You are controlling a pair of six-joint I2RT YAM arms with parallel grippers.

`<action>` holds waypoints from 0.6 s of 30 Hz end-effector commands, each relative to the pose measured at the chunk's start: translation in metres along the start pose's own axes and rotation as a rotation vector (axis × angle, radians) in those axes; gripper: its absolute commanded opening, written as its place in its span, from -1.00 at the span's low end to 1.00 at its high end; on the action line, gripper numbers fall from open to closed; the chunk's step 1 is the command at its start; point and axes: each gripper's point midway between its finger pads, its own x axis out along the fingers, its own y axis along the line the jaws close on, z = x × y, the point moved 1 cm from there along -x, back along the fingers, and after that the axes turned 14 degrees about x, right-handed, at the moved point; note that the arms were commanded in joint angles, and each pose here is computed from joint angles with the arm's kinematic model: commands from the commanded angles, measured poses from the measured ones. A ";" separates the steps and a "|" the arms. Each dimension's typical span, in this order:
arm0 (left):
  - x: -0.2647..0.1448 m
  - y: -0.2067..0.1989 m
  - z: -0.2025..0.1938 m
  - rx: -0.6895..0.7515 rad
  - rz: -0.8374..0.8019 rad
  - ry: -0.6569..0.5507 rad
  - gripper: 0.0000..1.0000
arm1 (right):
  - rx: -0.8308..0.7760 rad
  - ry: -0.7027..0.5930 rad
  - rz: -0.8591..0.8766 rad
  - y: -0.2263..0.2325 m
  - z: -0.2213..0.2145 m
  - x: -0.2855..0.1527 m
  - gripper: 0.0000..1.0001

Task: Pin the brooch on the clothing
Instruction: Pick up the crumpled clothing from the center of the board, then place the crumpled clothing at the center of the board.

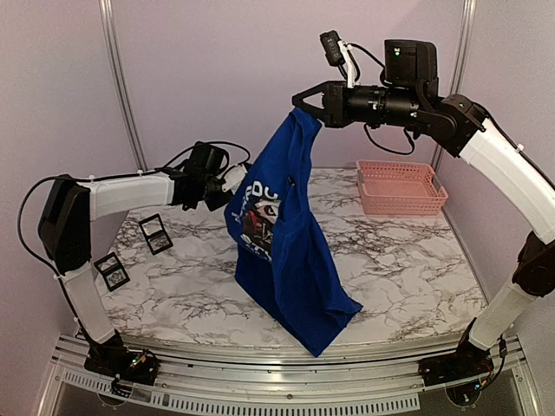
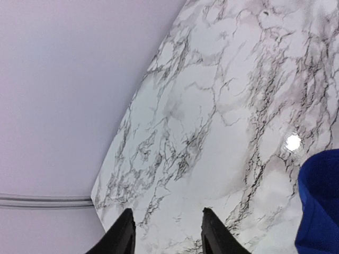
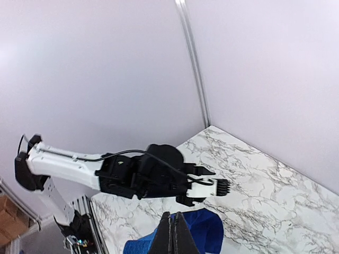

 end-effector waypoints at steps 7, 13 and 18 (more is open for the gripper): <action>-0.063 0.015 0.015 -0.066 -0.059 -0.092 0.24 | 0.503 -0.028 -0.780 -0.316 -0.087 -0.115 -0.58; -0.081 -0.046 0.012 0.054 -0.229 -0.071 0.31 | 0.462 0.163 -1.088 -0.368 -0.135 -0.151 0.62; -0.086 -0.098 -0.005 0.107 -0.363 -0.029 0.32 | 0.395 0.303 -0.824 -0.302 -0.155 -0.093 0.53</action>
